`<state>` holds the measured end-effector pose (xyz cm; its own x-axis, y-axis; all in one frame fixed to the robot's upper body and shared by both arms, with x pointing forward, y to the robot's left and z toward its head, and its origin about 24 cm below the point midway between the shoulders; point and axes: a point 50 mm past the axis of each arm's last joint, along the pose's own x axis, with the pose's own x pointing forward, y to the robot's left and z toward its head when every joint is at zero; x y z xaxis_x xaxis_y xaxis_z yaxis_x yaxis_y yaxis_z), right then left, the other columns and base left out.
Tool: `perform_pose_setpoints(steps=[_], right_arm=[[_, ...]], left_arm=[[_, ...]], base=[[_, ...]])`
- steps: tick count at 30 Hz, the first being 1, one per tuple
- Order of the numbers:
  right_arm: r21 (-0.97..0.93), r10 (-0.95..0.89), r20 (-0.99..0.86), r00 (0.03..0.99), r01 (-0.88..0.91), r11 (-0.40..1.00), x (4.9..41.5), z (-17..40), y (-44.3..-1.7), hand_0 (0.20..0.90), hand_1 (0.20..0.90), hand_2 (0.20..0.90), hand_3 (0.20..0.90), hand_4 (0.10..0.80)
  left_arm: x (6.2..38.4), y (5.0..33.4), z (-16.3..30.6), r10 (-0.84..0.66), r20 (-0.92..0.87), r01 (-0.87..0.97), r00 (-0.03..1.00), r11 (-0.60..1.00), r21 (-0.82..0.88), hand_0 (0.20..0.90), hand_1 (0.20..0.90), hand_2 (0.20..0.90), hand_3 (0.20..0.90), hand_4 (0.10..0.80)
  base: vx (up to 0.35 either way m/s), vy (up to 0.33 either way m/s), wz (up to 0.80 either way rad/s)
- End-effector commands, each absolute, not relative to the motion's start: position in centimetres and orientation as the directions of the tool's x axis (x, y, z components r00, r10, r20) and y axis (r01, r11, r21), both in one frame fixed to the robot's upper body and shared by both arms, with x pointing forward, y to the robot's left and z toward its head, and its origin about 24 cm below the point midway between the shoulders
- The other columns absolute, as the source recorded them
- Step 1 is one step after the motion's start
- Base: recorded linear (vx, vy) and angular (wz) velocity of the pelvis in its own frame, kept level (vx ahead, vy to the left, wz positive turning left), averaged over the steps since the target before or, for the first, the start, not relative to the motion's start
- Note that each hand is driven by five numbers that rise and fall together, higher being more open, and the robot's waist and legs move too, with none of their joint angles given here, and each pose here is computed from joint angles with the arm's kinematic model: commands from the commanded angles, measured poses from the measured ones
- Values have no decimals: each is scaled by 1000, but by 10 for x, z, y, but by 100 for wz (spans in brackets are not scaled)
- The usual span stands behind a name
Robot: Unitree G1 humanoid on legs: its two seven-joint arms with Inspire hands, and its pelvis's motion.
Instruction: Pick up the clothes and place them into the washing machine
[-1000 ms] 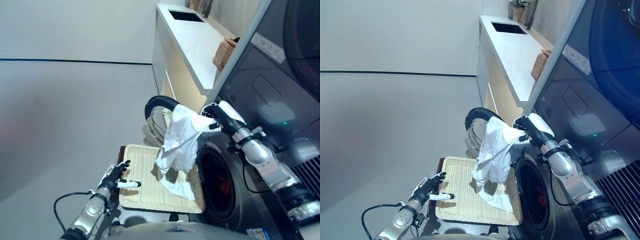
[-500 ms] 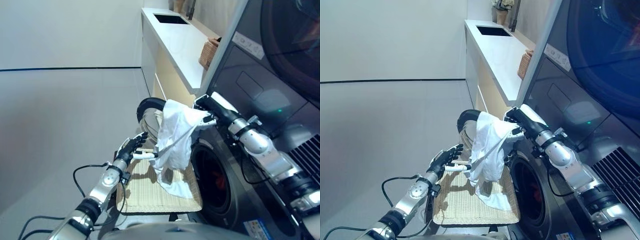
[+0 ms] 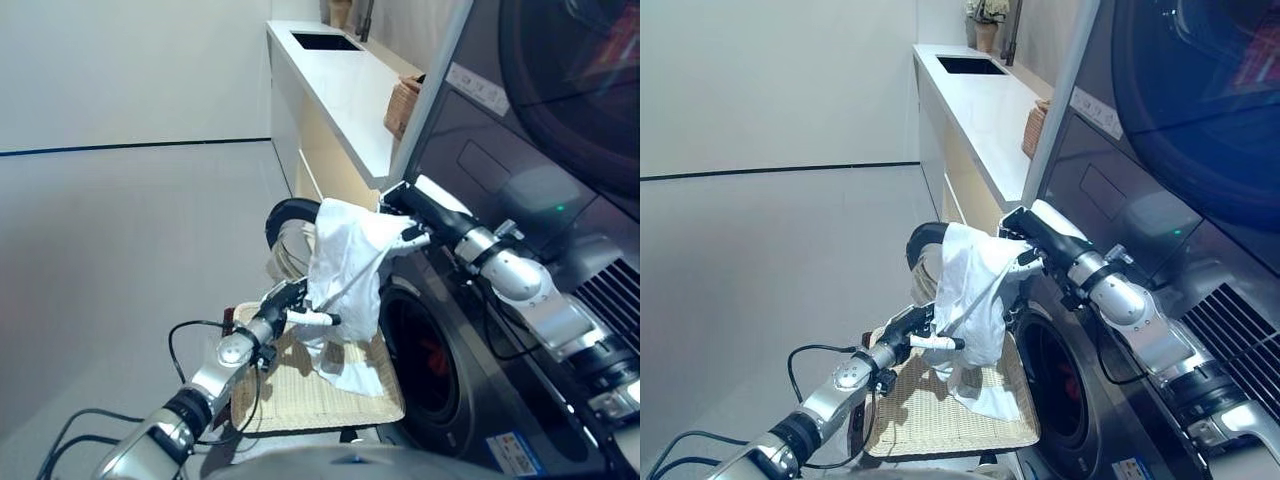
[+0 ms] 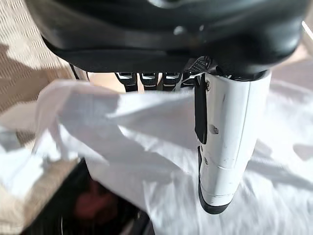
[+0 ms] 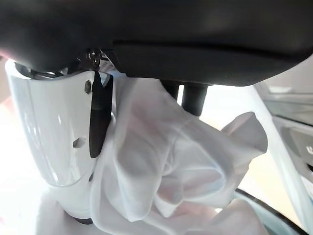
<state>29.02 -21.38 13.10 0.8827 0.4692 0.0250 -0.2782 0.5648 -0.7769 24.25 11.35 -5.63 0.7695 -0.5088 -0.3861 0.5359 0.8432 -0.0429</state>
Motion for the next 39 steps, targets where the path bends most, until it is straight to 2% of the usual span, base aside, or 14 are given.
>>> perform_pose_setpoints(steps=[1,7,17,18,19,30,39], right_arm=[[-781,534,256,806,-153,606,305,194,-198,200,200,200,200,300],[-774,562,261,785,-177,607,307,194,-187,200,200,200,200,300],[-766,595,287,751,-193,613,307,201,-174,200,200,200,200,300],[-766,598,289,748,-194,613,306,201,-174,200,200,200,200,300],[-763,597,292,748,-194,616,305,201,-174,200,200,200,200,300],[-756,562,305,769,-163,634,299,201,-187,200,200,200,200,300],[-733,497,342,798,-104,672,295,200,-204,200,200,200,200,300]], left_arm=[[267,77,-20,-644,-209,645,736,761,-73,900,900,900,900,800],[260,68,-31,-670,-247,650,700,741,-167,900,900,900,900,800],[261,53,-34,-676,-267,666,687,733,-140,900,900,900,900,800],[262,52,-33,-677,-264,667,687,732,-139,807,807,807,807,733],[263,52,-32,-674,-263,667,690,734,-131,200,200,200,200,300],[263,68,-35,-637,-267,633,723,766,-114,200,200,200,200,300],[261,103,-42,-556,-301,568,775,821,-56,200,200,200,200,300]], base=[[0,0,0],[0,0,0],[0,0,0],[0,0,0],[0,0,0],[0,0,0],[0,0,0]])
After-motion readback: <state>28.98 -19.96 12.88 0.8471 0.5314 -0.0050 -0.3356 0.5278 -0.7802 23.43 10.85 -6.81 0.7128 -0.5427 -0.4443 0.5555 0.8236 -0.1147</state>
